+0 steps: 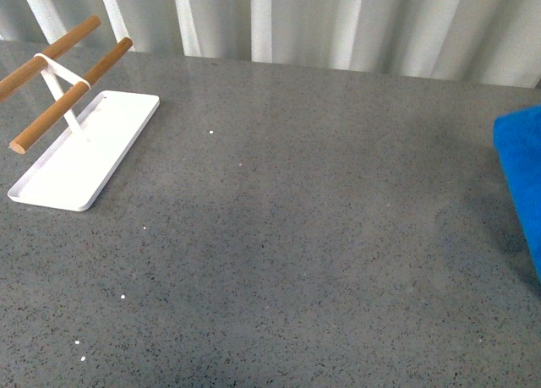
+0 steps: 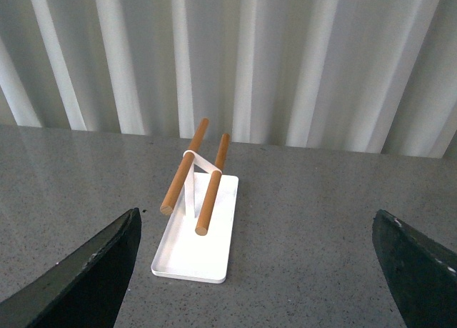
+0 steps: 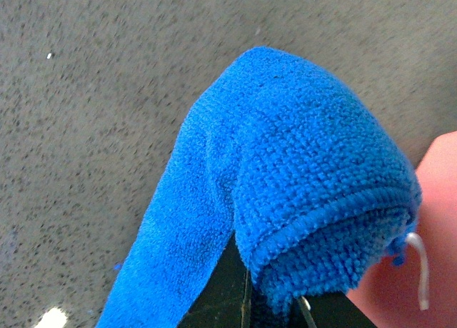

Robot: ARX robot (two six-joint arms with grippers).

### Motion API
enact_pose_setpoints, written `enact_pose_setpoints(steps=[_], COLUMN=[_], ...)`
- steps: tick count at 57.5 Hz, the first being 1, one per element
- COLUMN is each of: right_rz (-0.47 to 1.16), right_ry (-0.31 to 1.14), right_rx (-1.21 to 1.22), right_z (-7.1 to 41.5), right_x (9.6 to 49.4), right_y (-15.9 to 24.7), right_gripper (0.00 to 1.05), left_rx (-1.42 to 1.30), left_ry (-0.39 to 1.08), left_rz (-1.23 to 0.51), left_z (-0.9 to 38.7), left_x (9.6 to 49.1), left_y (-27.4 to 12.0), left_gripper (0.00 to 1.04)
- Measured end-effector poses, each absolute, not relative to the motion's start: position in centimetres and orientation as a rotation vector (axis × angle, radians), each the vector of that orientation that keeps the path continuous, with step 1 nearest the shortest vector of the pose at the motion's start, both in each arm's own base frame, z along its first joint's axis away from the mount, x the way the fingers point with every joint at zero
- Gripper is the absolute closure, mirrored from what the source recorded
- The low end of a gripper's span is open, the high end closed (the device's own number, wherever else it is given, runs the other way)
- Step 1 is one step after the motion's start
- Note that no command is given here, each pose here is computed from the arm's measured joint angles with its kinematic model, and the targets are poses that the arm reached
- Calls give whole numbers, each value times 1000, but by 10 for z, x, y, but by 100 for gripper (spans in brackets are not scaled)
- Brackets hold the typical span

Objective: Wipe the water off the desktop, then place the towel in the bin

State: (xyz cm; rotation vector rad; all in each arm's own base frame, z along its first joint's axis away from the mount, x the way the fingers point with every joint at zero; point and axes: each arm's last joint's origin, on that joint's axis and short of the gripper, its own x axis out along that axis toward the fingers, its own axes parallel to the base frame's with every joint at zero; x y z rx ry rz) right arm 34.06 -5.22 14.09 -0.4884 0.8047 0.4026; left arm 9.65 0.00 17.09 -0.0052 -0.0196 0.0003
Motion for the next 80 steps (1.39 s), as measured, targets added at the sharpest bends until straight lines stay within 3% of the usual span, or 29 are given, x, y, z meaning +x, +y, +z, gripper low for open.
enact_pose_setpoints(steps=[18,30,47,80], right_rz=[251,108,-37,-89], right_ry=[572,586,741,1101], right_rx=[-560,-552,-443,-129], right_z=[266,294,256,156], right_x=[370,359,340,362], right_y=[-76,-130,-220,-257], right_gripper=[101,101,101,101], left_rx=[-5,-5,-5,-5], left_ry=[-20,-20,-20,-20], left_rz=[0,0,0,0], left_z=[171,171,171,171], left_x=[96,96,96,96], left_y=[0,0,0,0], left_gripper=[7,7,7,7])
